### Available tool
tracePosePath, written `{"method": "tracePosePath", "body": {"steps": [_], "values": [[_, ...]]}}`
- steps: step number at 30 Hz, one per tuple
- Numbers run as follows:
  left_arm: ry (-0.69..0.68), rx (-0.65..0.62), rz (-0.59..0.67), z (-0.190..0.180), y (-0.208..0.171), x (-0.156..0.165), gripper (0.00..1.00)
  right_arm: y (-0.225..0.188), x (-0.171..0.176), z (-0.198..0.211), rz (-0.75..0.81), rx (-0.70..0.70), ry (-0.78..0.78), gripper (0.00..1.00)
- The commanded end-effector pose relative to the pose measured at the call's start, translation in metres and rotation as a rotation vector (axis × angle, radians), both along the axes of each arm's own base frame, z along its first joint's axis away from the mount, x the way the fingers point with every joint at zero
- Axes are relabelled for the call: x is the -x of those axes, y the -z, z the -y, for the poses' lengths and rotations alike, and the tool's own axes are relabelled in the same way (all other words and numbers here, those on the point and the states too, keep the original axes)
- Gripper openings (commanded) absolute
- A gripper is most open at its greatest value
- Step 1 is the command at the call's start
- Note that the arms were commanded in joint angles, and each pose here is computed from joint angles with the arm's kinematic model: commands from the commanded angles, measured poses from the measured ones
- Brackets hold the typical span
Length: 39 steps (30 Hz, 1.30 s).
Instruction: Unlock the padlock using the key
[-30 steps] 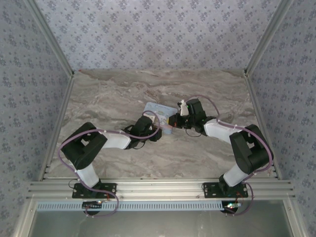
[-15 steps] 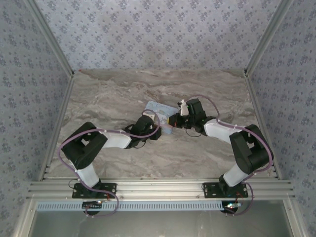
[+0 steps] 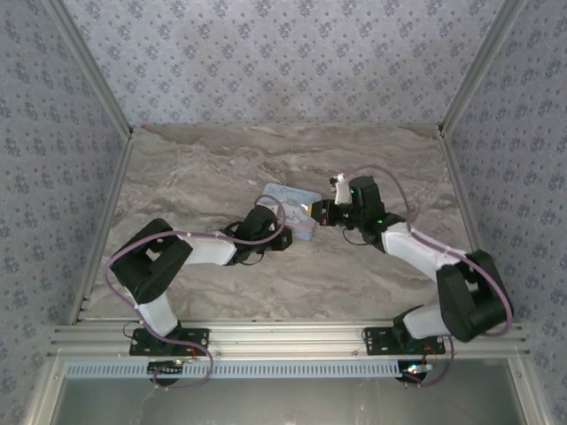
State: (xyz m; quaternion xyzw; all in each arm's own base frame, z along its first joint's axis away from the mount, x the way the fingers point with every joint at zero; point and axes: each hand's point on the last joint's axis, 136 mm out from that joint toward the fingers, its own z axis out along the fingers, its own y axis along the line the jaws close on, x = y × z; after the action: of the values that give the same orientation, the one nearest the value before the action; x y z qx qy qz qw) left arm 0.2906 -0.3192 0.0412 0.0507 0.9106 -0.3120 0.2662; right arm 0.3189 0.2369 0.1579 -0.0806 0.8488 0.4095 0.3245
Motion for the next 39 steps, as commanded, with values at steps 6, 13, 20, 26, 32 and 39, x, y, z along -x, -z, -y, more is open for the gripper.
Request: {"method": "tracePosePath", "body": {"steps": [6,13,20,26,32,39], "values": [[-0.043,0.12,-0.099,0.015,-0.032,0.006,0.21,0.012,0.034,0.021,0.157,0.06,0.012,0.0],[-0.063,0.191,-0.171,0.024,-0.04,0.008,0.2,0.037,0.06,0.02,0.23,0.064,-0.001,0.0],[-0.08,0.203,-0.19,0.026,-0.041,0.007,0.2,0.066,0.069,0.021,0.253,0.089,-0.009,0.0],[-0.094,0.225,-0.205,0.029,-0.041,0.005,0.19,0.078,0.067,0.011,0.256,0.045,-0.017,0.0],[-0.095,0.241,-0.216,0.031,-0.044,0.005,0.19,0.093,0.063,0.0,0.26,0.041,-0.01,0.0],[-0.096,0.243,-0.226,0.03,-0.044,0.007,0.19,0.11,0.056,-0.001,0.222,-0.023,0.047,0.0]]}}
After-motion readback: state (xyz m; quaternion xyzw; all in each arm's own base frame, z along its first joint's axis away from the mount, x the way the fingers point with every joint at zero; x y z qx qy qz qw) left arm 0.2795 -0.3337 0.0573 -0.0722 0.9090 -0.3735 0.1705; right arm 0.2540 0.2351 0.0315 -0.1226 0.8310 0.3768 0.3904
